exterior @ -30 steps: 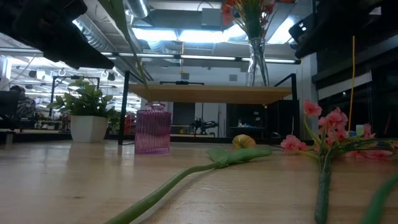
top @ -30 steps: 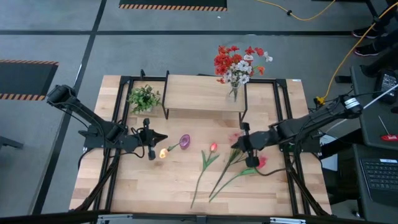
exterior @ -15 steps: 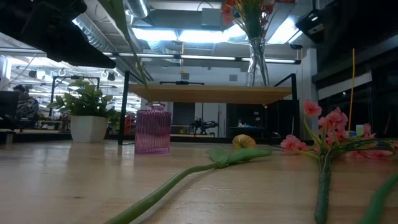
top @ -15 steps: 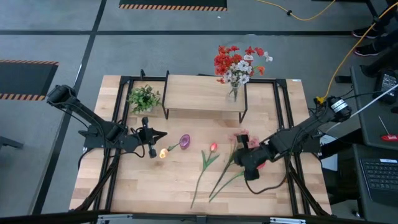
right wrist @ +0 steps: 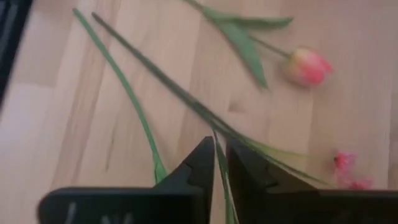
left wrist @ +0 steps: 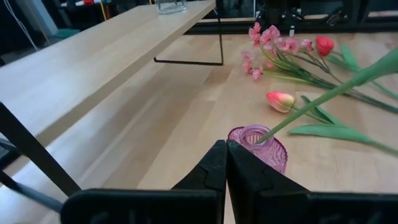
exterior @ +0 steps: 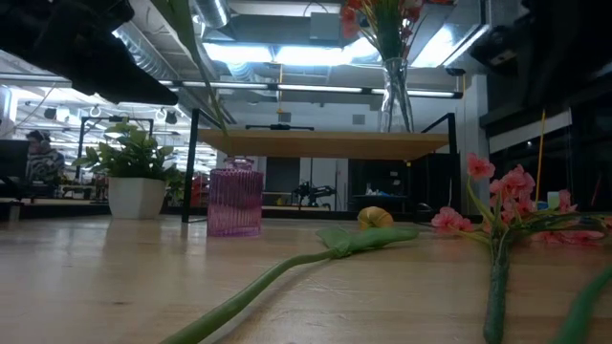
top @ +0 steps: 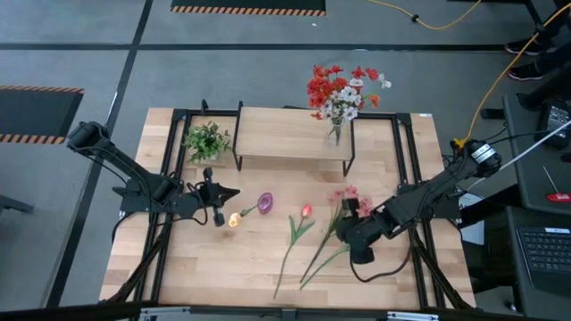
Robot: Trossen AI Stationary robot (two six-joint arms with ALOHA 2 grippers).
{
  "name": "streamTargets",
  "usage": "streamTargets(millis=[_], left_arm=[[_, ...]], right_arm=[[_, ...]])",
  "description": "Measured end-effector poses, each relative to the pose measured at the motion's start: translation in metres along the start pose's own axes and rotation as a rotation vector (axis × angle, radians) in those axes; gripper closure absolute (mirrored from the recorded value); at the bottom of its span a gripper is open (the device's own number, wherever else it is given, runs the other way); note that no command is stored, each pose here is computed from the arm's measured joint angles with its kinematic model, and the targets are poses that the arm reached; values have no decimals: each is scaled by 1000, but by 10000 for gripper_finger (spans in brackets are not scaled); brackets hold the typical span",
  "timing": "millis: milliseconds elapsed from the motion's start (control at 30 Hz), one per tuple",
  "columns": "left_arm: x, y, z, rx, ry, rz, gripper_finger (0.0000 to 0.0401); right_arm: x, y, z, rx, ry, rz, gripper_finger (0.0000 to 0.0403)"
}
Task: Pick and place flowers into a vace then onto a shelf
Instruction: Put the red flower into the purple vase
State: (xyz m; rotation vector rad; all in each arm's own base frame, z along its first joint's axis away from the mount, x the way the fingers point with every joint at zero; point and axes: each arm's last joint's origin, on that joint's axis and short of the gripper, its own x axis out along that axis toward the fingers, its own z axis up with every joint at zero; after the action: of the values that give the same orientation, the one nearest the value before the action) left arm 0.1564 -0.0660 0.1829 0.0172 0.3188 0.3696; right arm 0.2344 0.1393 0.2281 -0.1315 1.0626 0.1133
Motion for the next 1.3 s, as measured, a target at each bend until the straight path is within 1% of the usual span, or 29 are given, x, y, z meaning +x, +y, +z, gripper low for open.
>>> streamTargets(millis=[100,367,533,600,667,833,967,1133,1200,1300], left_arm=[[0,0,0,-32,1,-2,399],[0,0,0,-33,1,-3,399],[0,-1,-1,-60,13,-29,398],[0,-2,-1,-73,29,-69,399],[0,-3,-2,-78,38,-94,400],[0,-2,-1,-78,36,-86,399],[0,-2,-1,-78,35,-85,400],[0,-2,-1,-78,35,-84,398],[0,-2,-1,-78,35,-83,400],[0,-2,-1,-78,35,-83,399]], right_arm=[[6,2,-5,-13,27,2,328],[33,21,-9,-58,87,16,253],[52,35,-11,-16,114,85,227],[58,40,-14,8,136,92,225],[63,45,-17,-3,158,87,226],[76,52,-25,-30,205,73,229],[84,52,-27,-15,227,46,229],[90,50,-29,-9,252,40,231],[91,50,-29,-12,258,38,241],[91,50,-29,-11,261,39,274]])
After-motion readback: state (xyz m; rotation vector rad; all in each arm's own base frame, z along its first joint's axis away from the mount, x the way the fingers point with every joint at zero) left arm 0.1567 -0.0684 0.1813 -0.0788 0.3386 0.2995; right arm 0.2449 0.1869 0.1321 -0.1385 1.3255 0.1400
